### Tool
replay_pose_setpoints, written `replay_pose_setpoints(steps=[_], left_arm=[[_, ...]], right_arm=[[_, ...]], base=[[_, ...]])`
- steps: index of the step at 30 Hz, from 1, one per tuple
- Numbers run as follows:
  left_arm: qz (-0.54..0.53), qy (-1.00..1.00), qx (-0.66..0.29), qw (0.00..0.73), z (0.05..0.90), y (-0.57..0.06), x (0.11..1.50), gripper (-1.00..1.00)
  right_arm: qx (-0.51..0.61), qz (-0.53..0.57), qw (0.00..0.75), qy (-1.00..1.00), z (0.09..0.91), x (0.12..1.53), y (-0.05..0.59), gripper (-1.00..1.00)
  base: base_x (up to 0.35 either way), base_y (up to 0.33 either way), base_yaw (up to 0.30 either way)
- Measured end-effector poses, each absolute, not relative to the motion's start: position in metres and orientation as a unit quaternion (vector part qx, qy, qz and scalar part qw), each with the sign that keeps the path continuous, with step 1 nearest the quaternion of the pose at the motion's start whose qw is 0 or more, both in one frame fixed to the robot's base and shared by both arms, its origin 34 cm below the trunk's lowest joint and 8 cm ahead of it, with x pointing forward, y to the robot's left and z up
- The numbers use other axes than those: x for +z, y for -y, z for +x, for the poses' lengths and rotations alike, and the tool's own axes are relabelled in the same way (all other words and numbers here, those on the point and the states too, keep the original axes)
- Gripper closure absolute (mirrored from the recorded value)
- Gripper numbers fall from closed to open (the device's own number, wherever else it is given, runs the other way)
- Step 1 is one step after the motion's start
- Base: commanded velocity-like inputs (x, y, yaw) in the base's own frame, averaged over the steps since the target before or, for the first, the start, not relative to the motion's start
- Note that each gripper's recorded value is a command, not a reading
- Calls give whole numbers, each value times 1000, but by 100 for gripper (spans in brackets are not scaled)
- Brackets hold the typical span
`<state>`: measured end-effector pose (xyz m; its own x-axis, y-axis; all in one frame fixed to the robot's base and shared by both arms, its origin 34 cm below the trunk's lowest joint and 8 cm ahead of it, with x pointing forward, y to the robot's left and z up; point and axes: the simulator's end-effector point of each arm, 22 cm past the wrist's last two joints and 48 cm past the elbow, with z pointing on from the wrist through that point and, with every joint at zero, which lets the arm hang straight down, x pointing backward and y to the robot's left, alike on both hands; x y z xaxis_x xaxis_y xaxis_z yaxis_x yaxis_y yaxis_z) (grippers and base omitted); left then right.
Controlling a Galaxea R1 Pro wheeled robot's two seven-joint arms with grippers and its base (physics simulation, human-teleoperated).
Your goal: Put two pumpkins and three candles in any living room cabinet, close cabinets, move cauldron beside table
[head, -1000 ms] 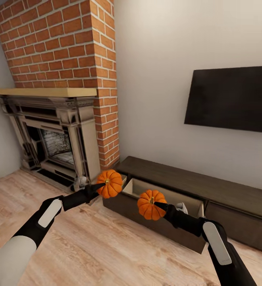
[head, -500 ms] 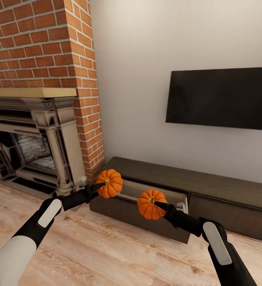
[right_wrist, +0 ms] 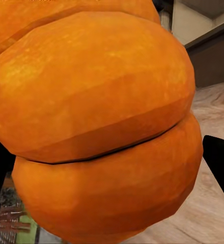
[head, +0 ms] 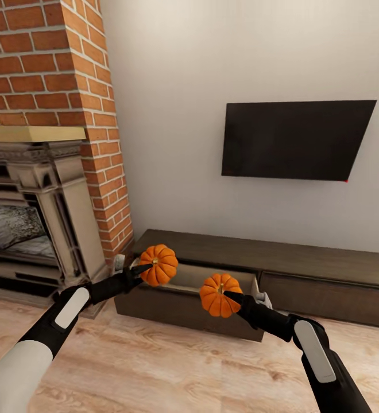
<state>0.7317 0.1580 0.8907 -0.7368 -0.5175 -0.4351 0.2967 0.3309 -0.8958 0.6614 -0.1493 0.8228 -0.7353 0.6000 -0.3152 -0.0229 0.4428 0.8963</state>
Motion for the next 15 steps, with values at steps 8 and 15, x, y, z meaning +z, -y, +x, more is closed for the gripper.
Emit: replay_pose_setpoints(steps=[8,15], left_arm=[[-74,-735,-572,356,732,-158,890,100],[-74,-736,-571,356,732,-158,890,100]], right_arm=[[494,183,315,-789,661,823,150,100],[493,182,315,-790,661,822,150,100]], base=[[267,177,-292],[268,52,-292]])
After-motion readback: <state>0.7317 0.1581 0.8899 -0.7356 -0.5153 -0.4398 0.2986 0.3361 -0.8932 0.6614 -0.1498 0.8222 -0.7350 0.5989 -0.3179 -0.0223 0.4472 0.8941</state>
